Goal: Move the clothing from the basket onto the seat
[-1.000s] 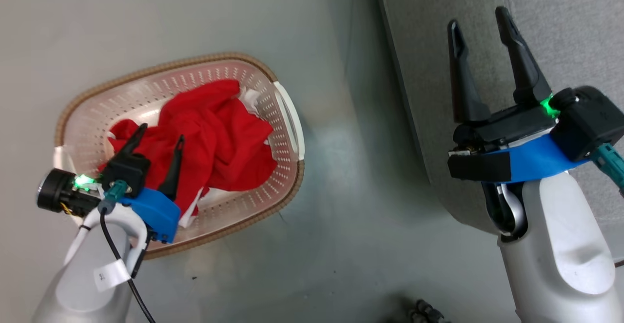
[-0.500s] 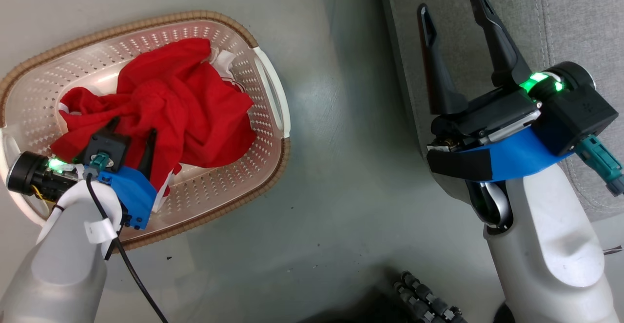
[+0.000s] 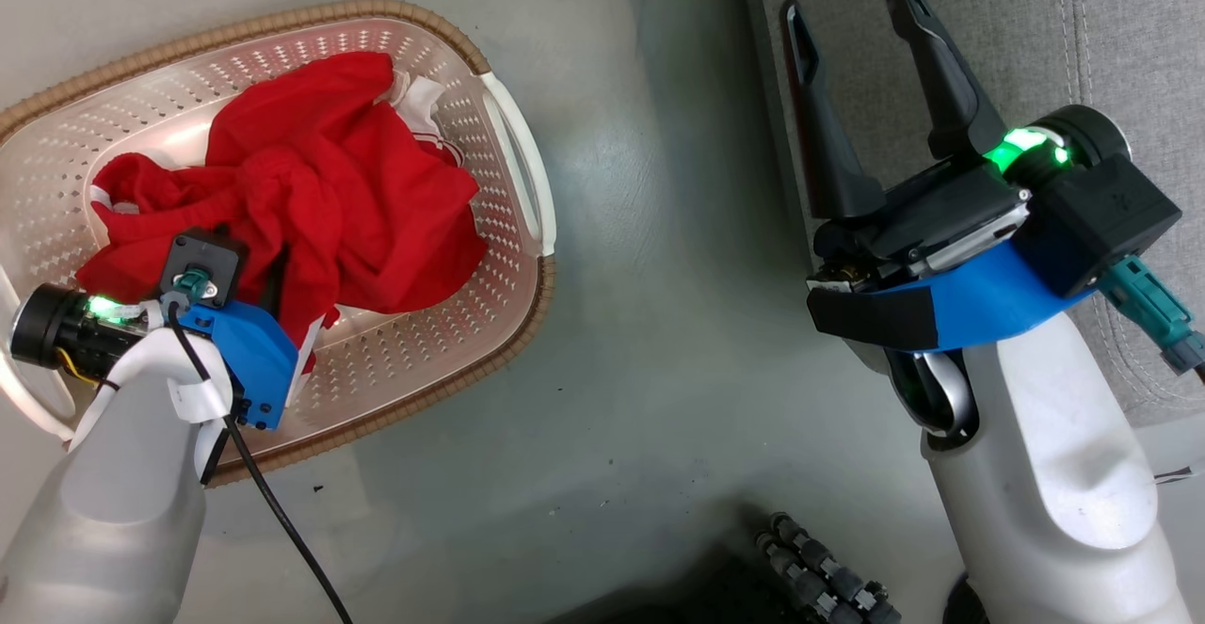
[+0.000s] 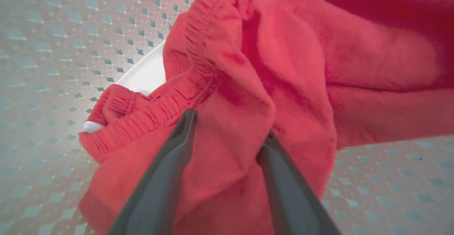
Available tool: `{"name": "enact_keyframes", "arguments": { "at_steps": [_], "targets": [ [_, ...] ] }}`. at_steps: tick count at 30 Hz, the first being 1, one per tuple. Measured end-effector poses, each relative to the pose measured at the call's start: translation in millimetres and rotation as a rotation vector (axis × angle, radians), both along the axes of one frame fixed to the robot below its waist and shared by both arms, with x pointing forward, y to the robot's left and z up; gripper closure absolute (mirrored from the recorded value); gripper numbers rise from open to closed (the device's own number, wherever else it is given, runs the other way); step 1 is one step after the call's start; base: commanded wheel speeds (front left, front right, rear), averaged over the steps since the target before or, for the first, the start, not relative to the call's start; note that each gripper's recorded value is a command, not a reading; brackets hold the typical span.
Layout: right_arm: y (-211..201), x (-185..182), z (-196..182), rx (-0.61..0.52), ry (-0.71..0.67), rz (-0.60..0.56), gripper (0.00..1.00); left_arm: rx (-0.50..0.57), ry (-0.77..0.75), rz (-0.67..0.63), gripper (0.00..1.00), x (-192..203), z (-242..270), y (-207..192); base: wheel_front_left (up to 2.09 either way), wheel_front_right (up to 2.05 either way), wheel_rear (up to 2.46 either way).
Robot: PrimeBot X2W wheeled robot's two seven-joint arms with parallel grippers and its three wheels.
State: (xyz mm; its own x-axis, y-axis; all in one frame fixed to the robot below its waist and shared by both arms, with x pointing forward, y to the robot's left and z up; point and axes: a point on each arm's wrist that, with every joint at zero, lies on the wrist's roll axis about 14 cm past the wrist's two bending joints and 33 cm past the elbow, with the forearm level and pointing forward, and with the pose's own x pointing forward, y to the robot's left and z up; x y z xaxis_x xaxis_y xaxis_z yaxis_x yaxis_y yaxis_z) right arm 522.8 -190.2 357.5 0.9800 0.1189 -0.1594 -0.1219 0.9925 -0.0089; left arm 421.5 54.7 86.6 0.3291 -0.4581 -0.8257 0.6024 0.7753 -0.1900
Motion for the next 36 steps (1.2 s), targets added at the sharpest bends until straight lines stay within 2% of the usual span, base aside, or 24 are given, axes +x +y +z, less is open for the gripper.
{"name": "enact_keyframes", "arguments": {
  "at_steps": [21, 31, 36],
  "targets": [
    [-1.2, 0.2, 14.8, 0.013, -0.025, -0.009, 0.0, -0.009, -0.025, 0.021, 1.0, 7.1, 12.1, 3.1, 0.0, 0.0, 0.0],
    [-2.4, -7.2, 44.1, -0.003, -0.071, -0.019, 0.0, -0.057, -0.12, 0.085, 1.0, 21.2, 57.0, 2.1, 0.0, 0.0, 0.0],
    [0.6, -19.0, 58.3, 0.001, -0.083, -0.021, 0.0, -0.094, -0.15, 0.114, 1.0, 16.1, 88.5, -5.8, 0.0, 0.0, 0.0]
  ]
}}
